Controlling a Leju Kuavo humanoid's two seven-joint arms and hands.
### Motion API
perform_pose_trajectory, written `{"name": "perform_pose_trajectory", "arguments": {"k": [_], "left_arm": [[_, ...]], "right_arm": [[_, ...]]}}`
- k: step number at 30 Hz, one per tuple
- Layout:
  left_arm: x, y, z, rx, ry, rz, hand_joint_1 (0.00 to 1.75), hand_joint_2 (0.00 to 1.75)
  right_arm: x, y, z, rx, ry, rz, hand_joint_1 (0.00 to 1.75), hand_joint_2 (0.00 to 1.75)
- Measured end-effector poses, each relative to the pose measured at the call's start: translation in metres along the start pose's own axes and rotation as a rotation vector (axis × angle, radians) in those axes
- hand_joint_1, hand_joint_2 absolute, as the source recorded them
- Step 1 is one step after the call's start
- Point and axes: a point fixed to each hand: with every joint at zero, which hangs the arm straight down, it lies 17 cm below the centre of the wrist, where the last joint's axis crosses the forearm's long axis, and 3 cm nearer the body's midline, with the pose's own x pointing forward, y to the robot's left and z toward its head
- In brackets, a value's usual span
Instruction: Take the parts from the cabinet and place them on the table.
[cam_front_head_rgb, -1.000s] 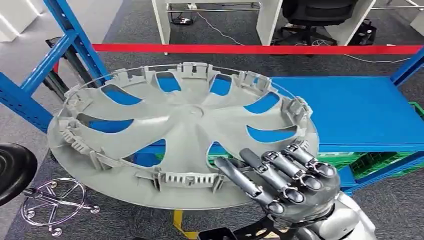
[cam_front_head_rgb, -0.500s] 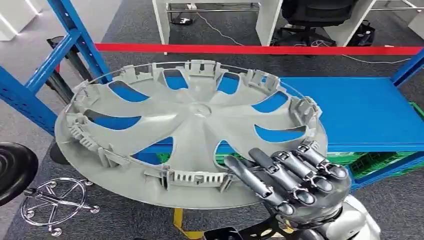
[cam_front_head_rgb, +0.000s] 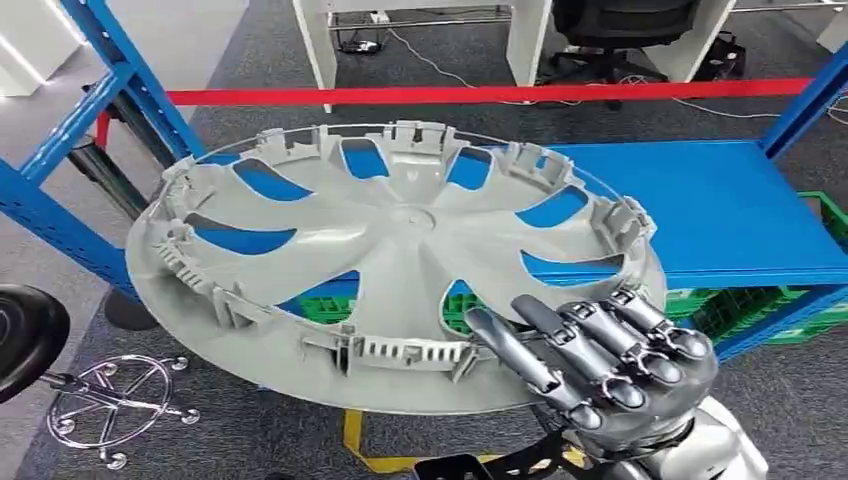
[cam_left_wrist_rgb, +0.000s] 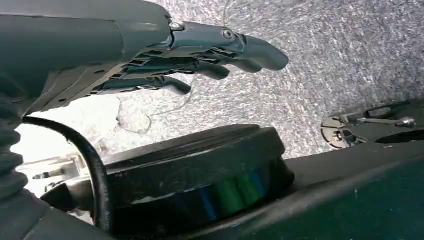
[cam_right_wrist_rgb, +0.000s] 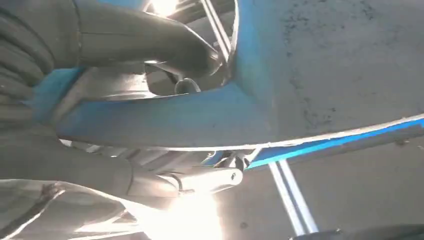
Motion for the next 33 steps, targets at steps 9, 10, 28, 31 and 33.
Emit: {"name": "perform_pose_trajectory", "arguments": {"k": [9, 10, 28, 31, 33], "left_arm": [[0.004, 0.004, 0.000, 0.009, 0.000, -0.039, 0.00, 1.75], [0.003, 0.003, 0.000, 0.009, 0.001, -0.043, 0.00, 1.75], [0.006, 0.003, 0.000, 0.014, 0.005, -0.062, 0.00, 1.75], [0.007, 0.005, 0.000, 0.020, 0.006, -0.062, 0.00, 1.75], [0.010, 0.006, 0.000, 0.022, 0.002, -0.062, 0.00, 1.75]], "right_arm": [[0.000, 0.001, 0.002, 0.007, 0.009, -0.002, 1.75, 1.75], [-0.001, 0.001, 0.002, 0.007, 0.011, -0.001, 1.75, 1.75], [-0.009, 0.005, 0.013, 0.047, 0.035, 0.022, 1.75, 1.75], [-0.010, 0.005, 0.015, 0.054, 0.037, 0.025, 1.75, 1.75], [-0.010, 0.006, 0.016, 0.058, 0.039, 0.026, 1.75, 1.75]]}}
